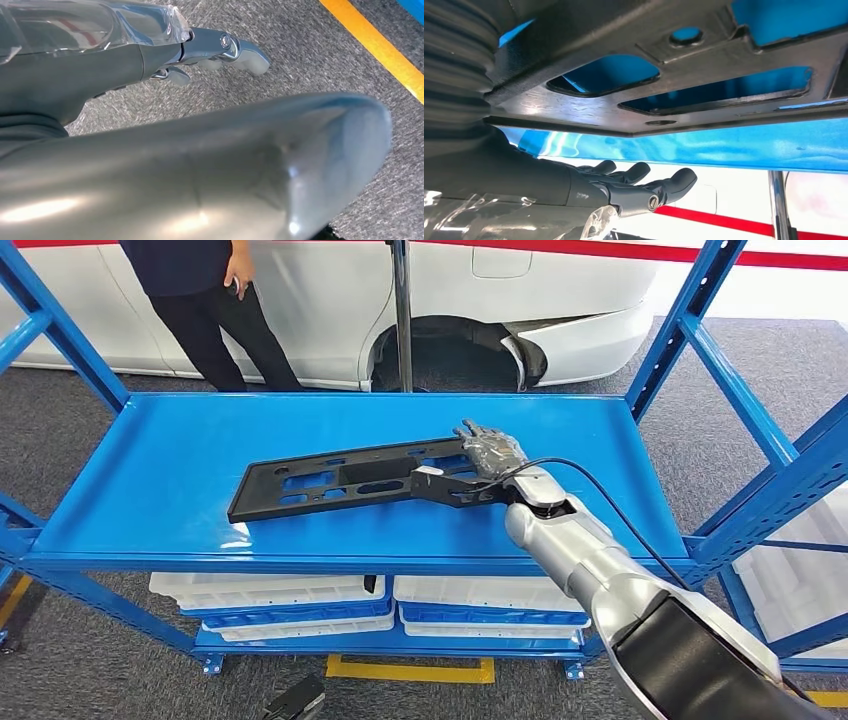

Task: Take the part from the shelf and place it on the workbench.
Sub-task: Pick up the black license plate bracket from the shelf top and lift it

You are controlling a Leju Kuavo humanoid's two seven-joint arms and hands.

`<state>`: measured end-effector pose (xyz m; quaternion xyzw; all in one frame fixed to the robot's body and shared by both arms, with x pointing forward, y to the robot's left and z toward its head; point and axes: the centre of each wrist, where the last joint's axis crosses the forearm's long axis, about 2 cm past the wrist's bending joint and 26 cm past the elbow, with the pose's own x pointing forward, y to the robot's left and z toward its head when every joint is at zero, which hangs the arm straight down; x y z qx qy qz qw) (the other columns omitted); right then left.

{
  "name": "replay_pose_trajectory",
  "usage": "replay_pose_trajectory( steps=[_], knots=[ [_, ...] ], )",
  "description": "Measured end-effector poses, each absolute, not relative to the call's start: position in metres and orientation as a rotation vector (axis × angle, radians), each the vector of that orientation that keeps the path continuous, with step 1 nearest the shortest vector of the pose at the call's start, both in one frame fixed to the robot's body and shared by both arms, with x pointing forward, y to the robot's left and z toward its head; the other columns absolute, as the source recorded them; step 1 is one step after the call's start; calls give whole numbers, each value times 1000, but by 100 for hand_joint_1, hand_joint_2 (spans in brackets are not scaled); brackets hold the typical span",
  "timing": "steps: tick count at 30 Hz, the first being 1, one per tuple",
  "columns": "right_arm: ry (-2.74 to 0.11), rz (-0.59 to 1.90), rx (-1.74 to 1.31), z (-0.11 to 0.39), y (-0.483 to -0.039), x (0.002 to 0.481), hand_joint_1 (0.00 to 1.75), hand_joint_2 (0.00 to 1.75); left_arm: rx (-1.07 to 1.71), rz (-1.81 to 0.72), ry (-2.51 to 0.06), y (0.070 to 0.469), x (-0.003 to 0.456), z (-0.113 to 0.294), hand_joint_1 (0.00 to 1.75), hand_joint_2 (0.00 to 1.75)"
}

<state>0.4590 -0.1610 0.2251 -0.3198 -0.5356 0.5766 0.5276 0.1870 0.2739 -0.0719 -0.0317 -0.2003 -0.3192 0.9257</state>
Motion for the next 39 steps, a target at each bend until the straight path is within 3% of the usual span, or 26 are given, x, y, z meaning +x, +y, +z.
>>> replay_pose_trajectory(
  steps=[19, 39],
  knots=[
    [-1159, 1278, -849, 224, -199, 468, 0, 175, -60, -647, -401, 275, 186, -72, 0, 0],
    [-1163, 1290, -846, 221, -211, 469, 0, 175, -69, -649, -396, 275, 185, -73, 0, 0]
  ],
)
